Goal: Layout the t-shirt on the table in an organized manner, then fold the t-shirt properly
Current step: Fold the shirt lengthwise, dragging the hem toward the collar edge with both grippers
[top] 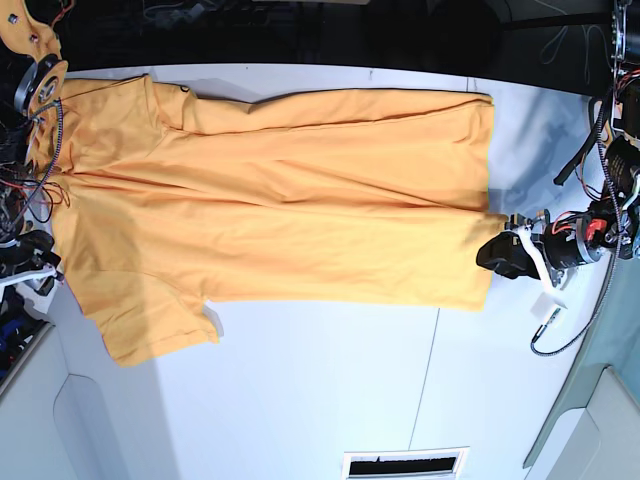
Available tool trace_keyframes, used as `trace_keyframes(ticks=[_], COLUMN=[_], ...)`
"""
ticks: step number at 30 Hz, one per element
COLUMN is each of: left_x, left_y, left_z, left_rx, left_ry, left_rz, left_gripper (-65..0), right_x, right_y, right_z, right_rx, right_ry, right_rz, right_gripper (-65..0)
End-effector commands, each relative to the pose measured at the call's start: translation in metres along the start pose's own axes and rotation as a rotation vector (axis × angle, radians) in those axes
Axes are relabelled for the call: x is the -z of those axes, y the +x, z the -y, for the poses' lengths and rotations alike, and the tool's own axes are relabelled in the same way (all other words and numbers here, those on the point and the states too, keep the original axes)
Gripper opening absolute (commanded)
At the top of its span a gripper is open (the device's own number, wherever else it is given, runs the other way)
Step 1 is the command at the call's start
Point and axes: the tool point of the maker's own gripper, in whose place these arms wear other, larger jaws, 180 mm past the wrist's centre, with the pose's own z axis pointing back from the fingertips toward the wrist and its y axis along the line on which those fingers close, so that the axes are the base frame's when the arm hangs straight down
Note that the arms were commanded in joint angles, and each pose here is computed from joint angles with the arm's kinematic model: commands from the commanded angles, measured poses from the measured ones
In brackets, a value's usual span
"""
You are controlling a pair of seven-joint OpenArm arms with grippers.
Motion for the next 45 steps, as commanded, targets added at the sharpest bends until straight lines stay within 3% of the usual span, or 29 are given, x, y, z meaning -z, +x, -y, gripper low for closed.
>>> trace_keyframes(ticks=[1, 5, 10, 17, 23, 30, 32, 34, 35, 36, 40, 45], left_x=[-0.008, -0.001, 0.019, 0.039, 0.046, 0.072, 0.075, 0.077, 0.077, 0.076, 0.069, 0.053], left_y=[0.023, 0.018, 0.005, 0.020, 0.037, 0.028, 0.025, 0.021, 0.019, 0.017, 0.017, 0.036], left_z=[-0.010, -0.017, -0.028, -0.050, -0.050, -0.020, -0.015, -0.017, -0.019, -0.022, -0.031, -0.014], left_rx=[0.017, 0.009, -0.061, -0.182, -0.181, -0.119, -0.096, -0.077, -0.063, -0.052, -0.046, -0.035], left_ry=[0.028, 0.086, 0.153, 0.191, 0.191, 0.149, 0.140, 0.163, 0.180, 0.195, 0.212, 0.038], left_rz=[0.064, 0.051, 0.049, 0.109, 0.121, 0.061, 0.042, 0.018, 0.003, -0.009, -0.016, 0.012], left_gripper=[-33.2, -33.2, -33.2, -33.2, -33.2, -33.5, -38.7, -53.2, -61.1, -65.0, -65.0, -65.0], right_x=[0.001, 0.003, 0.001, 0.001, 0.001, 0.002, 0.002, 0.003, 0.003, 0.003, 0.003, -0.002], right_y=[0.017, -0.020, -0.020, -0.021, -0.024, -0.029, -0.034, -0.037, -0.038, -0.037, -0.020, 0.013], right_z=[0.004, -0.003, -0.032, -0.034, -0.034, -0.048, -0.056, -0.060, -0.061, -0.061, -0.064, -0.061], right_rx=[0.007, 0.011, 0.003, 0.038, 0.037, 0.042, 0.040, 0.022, 0.009, -0.007, -0.067, -0.122], right_ry=[-0.002, 0.040, 0.190, 0.198, 0.198, 0.237, 0.254, 0.263, 0.265, 0.267, 0.271, 0.265], right_rz=[0.054, -0.018, -0.018, -0.031, -0.045, -0.052, -0.063, -0.076, -0.081, -0.082, -0.051, 0.001], right_gripper=[-35.5, -35.5, -35.5, -35.5, -35.5, -35.5, -35.5, -35.9, -38.2, -42.0, -64.7, -65.0])
